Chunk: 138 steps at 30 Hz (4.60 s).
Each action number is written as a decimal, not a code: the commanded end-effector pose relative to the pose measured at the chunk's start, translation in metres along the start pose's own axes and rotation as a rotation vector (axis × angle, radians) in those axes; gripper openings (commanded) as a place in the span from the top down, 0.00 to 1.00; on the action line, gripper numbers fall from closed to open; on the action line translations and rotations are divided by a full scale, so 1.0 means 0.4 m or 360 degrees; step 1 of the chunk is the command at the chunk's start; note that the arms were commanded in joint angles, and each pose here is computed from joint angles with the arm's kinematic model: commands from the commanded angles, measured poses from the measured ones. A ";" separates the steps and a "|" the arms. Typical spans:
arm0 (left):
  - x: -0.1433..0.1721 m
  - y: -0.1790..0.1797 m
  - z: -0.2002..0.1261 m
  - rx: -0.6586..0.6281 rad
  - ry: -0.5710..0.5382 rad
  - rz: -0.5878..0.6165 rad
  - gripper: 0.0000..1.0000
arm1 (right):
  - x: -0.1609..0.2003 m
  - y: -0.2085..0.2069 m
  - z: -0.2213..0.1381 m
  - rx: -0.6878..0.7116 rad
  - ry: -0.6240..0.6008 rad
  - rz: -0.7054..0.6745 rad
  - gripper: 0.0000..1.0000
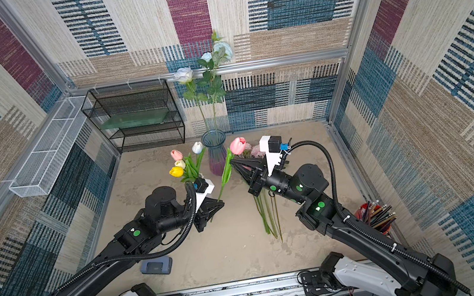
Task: Pick out pink flowers from the vase
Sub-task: Pick up the flower from the vase, then place the flower at the center of the board.
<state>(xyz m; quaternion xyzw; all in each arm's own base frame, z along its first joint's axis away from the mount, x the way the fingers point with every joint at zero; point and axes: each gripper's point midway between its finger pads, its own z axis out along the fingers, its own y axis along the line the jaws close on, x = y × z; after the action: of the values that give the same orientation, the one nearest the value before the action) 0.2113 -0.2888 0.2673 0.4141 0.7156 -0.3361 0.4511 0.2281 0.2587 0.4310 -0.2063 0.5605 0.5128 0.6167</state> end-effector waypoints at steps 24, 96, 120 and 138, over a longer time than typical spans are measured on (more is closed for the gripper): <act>-0.039 -0.070 -0.085 0.0180 -0.0429 -0.0202 1.00 | 0.064 0.097 -0.059 -0.0228 0.0135 -0.0196 0.41; 0.125 -0.062 -0.270 -0.0182 -0.0143 -0.0088 0.54 | 0.563 -0.517 -0.367 0.1342 0.1151 0.0700 1.00; 0.132 -0.063 -0.261 -0.0166 -0.0126 -0.0073 0.55 | 0.713 -0.604 -0.394 0.1396 0.1447 0.0780 0.85; 0.123 -0.047 -0.279 -0.0246 -0.0158 -0.0077 0.55 | 0.482 -0.524 -0.281 0.1302 0.1160 0.0376 0.64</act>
<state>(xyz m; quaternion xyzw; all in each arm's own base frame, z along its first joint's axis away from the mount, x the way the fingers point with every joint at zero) 0.1380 -0.1916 0.2601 0.3499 0.7272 -0.3215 0.4954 0.3246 0.1557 0.1343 -0.0253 0.9234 0.2202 0.3134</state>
